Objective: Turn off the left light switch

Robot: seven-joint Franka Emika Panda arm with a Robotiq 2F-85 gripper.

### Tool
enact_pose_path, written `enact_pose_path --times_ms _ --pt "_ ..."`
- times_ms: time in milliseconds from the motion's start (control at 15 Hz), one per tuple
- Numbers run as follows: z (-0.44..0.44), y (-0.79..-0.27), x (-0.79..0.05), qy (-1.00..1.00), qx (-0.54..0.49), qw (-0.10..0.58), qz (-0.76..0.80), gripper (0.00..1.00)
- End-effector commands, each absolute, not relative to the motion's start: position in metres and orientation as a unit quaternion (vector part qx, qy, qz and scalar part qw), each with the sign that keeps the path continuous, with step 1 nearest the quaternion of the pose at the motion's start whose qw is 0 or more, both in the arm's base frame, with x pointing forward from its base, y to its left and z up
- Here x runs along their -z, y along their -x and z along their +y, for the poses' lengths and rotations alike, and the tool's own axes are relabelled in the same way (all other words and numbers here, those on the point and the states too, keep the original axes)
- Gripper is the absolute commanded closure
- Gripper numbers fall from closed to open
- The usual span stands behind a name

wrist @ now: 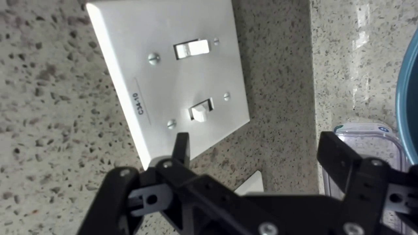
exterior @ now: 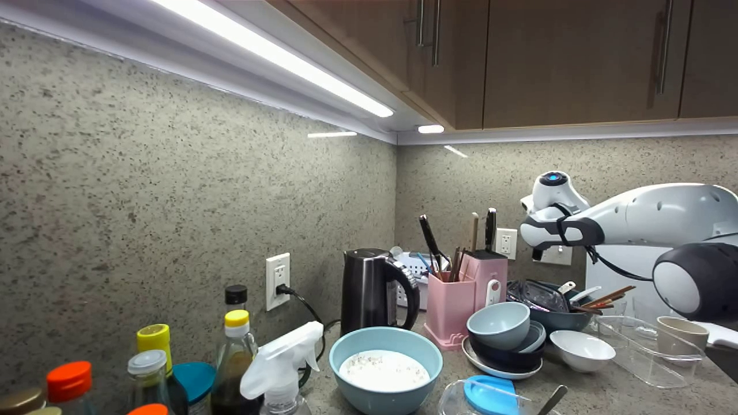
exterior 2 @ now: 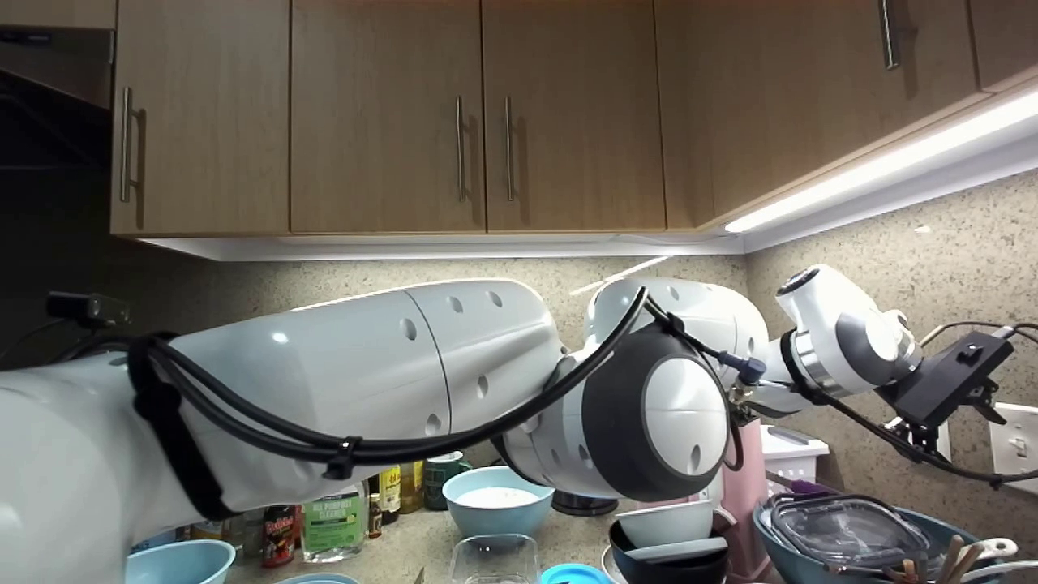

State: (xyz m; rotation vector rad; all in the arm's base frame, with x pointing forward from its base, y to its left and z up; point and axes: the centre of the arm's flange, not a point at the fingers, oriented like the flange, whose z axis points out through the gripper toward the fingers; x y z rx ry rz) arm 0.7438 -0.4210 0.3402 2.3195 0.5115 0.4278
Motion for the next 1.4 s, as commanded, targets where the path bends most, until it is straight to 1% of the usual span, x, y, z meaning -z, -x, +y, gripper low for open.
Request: enact_pose_path --times_ms 0,733,933,1000,1067,1333 --pt "-0.436 -0.754 -0.352 -0.898 -0.152 0.368 0.186 0.0" --pt "-0.459 -0.759 -0.341 -0.902 -0.146 0.36 0.189 0.0" --pt "-0.457 -0.758 -0.335 -0.902 -0.17 0.338 0.208 0.0" --pt "-0.454 -0.755 -0.337 -0.897 -0.186 0.346 0.202 0.0" --pt "-0.436 -0.736 -0.333 -0.902 -0.167 0.35 0.191 0.0" --pt "-0.436 -0.736 -0.335 -0.901 -0.176 0.348 0.189 0.0"
